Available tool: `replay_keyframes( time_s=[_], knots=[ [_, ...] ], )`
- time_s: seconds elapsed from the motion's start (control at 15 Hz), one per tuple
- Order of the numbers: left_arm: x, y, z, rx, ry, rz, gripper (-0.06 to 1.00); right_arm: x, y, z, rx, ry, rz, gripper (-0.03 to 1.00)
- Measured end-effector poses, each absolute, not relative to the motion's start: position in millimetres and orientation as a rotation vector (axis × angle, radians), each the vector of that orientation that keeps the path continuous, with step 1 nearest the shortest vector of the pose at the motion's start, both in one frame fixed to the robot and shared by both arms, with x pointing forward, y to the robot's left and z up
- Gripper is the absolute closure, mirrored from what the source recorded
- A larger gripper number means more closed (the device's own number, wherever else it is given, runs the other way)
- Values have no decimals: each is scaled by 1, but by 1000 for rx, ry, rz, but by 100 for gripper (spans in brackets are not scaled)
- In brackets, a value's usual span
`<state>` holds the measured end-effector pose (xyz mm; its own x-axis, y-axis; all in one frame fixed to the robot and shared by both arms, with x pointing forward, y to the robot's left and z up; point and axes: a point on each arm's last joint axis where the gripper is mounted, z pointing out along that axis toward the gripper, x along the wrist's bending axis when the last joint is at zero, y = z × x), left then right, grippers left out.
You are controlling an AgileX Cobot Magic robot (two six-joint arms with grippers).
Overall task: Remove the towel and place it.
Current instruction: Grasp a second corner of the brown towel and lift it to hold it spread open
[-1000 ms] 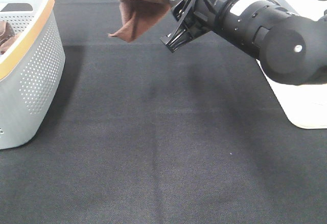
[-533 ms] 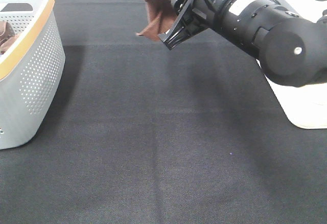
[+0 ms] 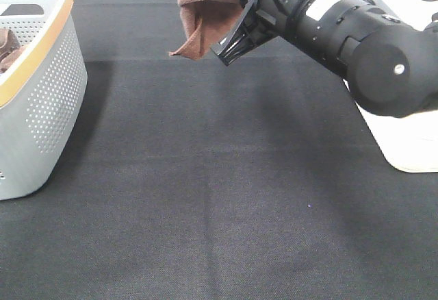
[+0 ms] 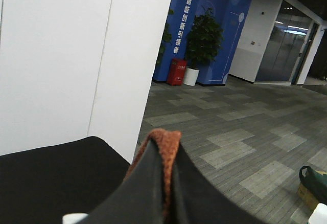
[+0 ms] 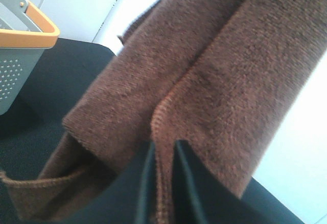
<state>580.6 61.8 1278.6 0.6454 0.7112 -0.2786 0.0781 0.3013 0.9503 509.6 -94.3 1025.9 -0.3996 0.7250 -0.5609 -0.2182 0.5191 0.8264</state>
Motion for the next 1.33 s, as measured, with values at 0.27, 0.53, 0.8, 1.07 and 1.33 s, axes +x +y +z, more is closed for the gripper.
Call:
replay_keyframes(
  time_s=[0.27, 0.53, 0.8, 1.07, 1.33],
  knots=[
    [581, 62, 1279, 1212, 794, 484, 94, 510, -94, 1024, 449, 1703, 1090, 97],
    [581, 62, 1278, 1246, 772, 538, 94, 513, -91, 1022, 606, 1843, 1098, 97],
    [598, 88, 1266, 1344, 868, 537, 94, 506, -75, 1036, 594, 2142, 1126, 97],
    [622, 142, 1248, 1447, 1079, 504, 94, 493, -63, 1060, 622, 2412, 1173, 97],
    [622, 157, 1233, 1601, 1164, 471, 94, 499, -73, 1086, 789, 2536, 1149, 97]
  ],
)
